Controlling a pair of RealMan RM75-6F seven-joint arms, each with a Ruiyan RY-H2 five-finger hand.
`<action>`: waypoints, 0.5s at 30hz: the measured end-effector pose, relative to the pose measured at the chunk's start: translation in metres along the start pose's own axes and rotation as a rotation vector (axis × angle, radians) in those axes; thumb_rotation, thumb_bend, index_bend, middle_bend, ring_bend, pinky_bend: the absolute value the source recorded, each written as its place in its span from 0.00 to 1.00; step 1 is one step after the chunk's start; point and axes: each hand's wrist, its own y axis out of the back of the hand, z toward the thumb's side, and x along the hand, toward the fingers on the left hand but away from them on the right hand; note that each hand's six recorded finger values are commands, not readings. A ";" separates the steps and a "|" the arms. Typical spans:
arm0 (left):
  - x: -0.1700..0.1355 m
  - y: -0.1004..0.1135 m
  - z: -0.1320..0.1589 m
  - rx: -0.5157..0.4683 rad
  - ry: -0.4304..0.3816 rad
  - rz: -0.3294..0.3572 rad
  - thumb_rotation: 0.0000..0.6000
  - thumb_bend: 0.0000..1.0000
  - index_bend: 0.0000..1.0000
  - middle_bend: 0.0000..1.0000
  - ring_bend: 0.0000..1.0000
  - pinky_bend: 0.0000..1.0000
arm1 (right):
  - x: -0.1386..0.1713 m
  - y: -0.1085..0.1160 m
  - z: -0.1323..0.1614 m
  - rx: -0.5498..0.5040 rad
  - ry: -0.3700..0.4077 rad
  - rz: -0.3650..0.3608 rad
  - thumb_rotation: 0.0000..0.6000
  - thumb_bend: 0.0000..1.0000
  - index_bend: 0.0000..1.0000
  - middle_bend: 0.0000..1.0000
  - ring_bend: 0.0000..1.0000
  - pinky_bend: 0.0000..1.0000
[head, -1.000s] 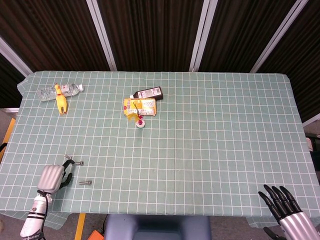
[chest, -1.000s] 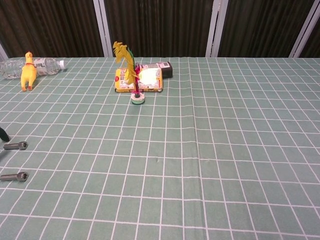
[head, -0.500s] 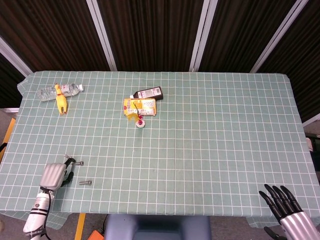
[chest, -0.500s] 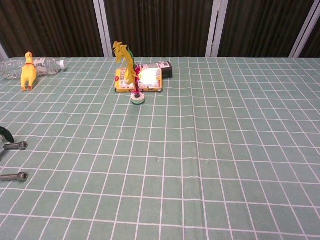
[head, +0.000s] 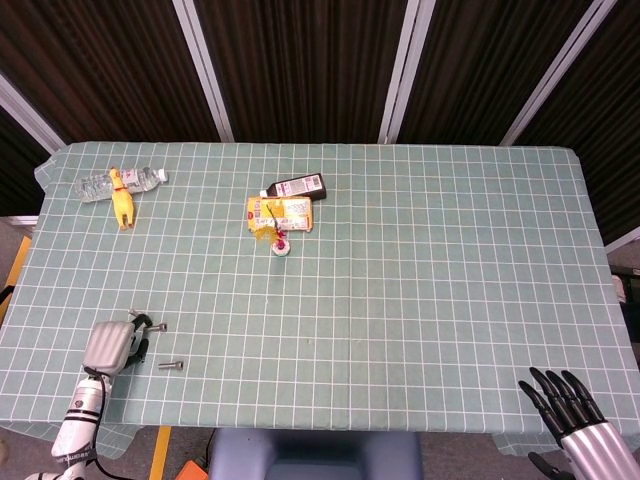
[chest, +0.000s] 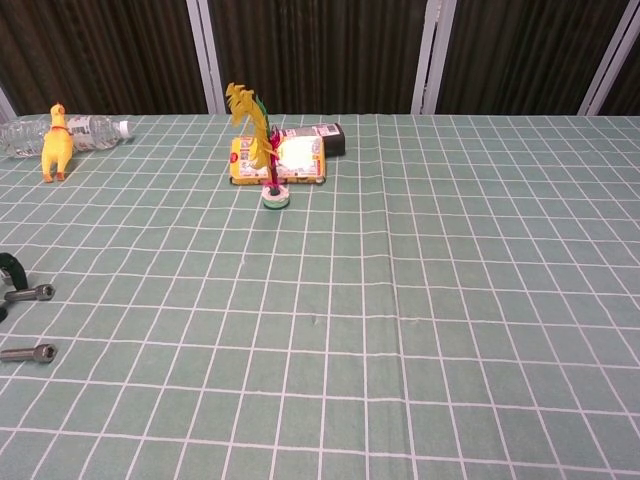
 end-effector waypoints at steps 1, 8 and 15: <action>0.000 0.000 0.000 0.000 0.001 0.000 1.00 0.45 0.45 1.00 1.00 1.00 | 0.000 0.000 0.000 0.000 -0.001 0.000 1.00 0.18 0.00 0.00 0.00 0.00; 0.002 -0.002 -0.002 -0.003 0.005 -0.001 1.00 0.45 0.47 1.00 1.00 1.00 | 0.000 -0.001 0.000 0.002 -0.001 0.002 1.00 0.18 0.00 0.00 0.00 0.00; 0.003 -0.002 -0.001 -0.010 0.005 -0.003 1.00 0.44 0.47 1.00 1.00 1.00 | 0.000 -0.001 0.000 0.002 -0.001 0.003 1.00 0.18 0.00 0.00 0.00 0.00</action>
